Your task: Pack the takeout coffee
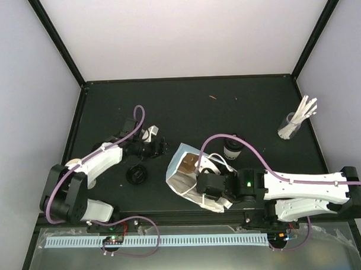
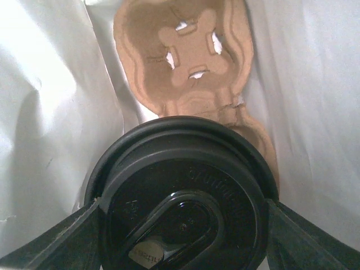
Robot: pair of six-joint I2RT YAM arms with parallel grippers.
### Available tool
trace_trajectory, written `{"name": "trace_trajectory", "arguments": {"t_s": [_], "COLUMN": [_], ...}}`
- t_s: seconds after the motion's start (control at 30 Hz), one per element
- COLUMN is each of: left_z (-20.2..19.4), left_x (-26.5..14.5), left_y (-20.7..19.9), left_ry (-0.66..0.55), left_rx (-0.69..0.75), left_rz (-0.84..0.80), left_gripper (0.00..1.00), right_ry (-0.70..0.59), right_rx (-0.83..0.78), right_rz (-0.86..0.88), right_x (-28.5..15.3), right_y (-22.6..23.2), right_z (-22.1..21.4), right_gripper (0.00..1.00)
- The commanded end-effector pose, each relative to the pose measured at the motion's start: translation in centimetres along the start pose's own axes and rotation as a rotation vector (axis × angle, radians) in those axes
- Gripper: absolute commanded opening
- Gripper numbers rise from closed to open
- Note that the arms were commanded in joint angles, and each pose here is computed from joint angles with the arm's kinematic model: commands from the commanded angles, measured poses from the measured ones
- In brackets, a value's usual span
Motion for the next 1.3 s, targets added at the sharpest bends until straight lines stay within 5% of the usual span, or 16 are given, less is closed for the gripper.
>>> {"name": "trace_trajectory", "arguments": {"t_s": [0.0,0.27,0.57,0.93,1.27], "left_z": [0.4,0.0,2.3,6.9,1.6], "left_x": [1.3,2.6,-0.9,-10.2,-15.7], "left_y": [-0.9,-3.2,-5.9,-7.6,-10.8], "left_ry": [-0.01,0.032,-0.037,-0.191,-0.229], "left_rx": [-0.036,-0.07,-0.023,0.107,0.514], "left_rz": [-0.116,-0.368,-0.476,-0.358,-0.048], "left_gripper": [0.96,0.88,0.86,0.87,0.87], "right_ry": [-0.056,-0.142,-0.252,-0.429,-0.321], "right_rx": [0.059,0.087,0.083,0.069,0.024], "right_rz": [-0.021,-0.024,-0.061,-0.134,-0.074], "right_x": [-0.4,-0.5,-0.7,-0.3,0.4], "right_y": [-0.3,0.4,1.6,3.9,3.4], "right_z": [0.4,2.3,5.3,12.6,10.9], "right_gripper": [0.54,0.54,0.54,0.54,0.54]}}
Point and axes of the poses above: each gripper's point midway between its finger pads, its own x axis out along the fingers, its own y axis along the line the jaws close on, z = x × y, the point moved 9 cm from there along -x, back along the fingers, and after that the axes turned 9 degrees about x, right-handed, at the moved point
